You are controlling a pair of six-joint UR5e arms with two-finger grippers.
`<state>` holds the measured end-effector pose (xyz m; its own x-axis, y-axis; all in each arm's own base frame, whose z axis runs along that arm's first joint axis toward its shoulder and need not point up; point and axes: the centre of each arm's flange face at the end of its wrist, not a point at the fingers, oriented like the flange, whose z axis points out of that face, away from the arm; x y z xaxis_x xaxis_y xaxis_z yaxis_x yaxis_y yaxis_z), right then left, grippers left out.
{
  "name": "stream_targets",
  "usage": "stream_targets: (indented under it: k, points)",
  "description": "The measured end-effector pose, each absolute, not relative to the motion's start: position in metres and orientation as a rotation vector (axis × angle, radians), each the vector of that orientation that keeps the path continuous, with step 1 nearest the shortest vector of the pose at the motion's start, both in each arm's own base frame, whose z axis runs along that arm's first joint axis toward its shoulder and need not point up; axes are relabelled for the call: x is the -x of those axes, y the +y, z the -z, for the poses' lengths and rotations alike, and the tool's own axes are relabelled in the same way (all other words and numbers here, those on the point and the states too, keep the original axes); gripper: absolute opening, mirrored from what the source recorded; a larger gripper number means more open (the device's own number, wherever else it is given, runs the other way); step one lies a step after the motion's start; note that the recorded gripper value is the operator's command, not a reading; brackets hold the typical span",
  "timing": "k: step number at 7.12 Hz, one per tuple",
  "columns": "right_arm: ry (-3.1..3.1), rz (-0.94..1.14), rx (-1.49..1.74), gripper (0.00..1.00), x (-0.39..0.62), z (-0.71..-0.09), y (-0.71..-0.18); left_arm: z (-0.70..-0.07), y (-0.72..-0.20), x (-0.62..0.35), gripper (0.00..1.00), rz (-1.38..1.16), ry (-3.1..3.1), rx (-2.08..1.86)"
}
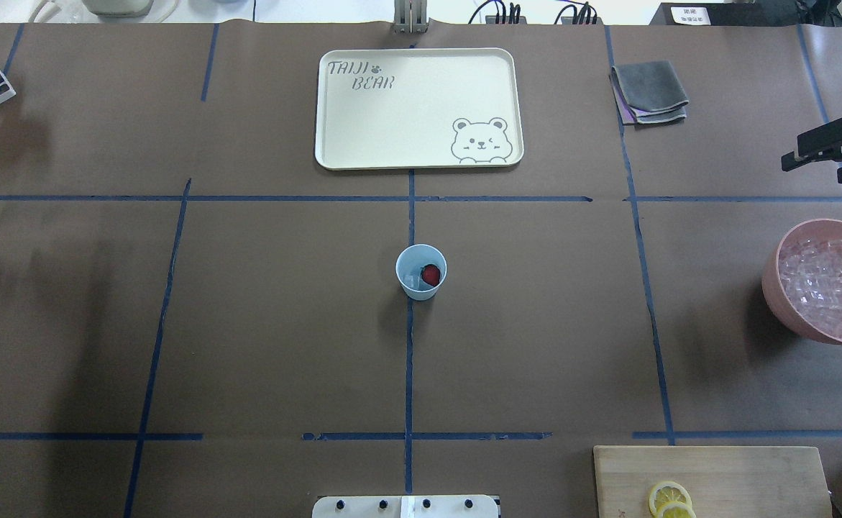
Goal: Mash ice and strawberries in cup
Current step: 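Lift the steel muddler with the left gripper and carry it toward the cup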
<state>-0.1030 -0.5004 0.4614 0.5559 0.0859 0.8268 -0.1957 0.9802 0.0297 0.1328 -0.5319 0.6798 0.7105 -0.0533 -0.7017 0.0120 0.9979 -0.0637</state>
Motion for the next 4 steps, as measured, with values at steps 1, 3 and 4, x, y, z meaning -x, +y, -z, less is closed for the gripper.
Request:
stream_targets:
  k: [1,3,4]
  points:
    - [-0.967,-0.167,-0.124,1.00,0.103,-0.461,-0.500,-0.684,-0.530,-0.138,0.86,0.029,0.776,0.065]
    - [-0.967,-0.167,-0.123,1.00,0.103,-0.462,-0.500,-0.686,-0.526,-0.151,0.84,0.007,0.772,0.077]
    - [-0.966,-0.167,-0.122,1.00,0.103,-0.462,-0.500,-0.687,-0.525,-0.154,0.83,0.001,0.771,0.081]
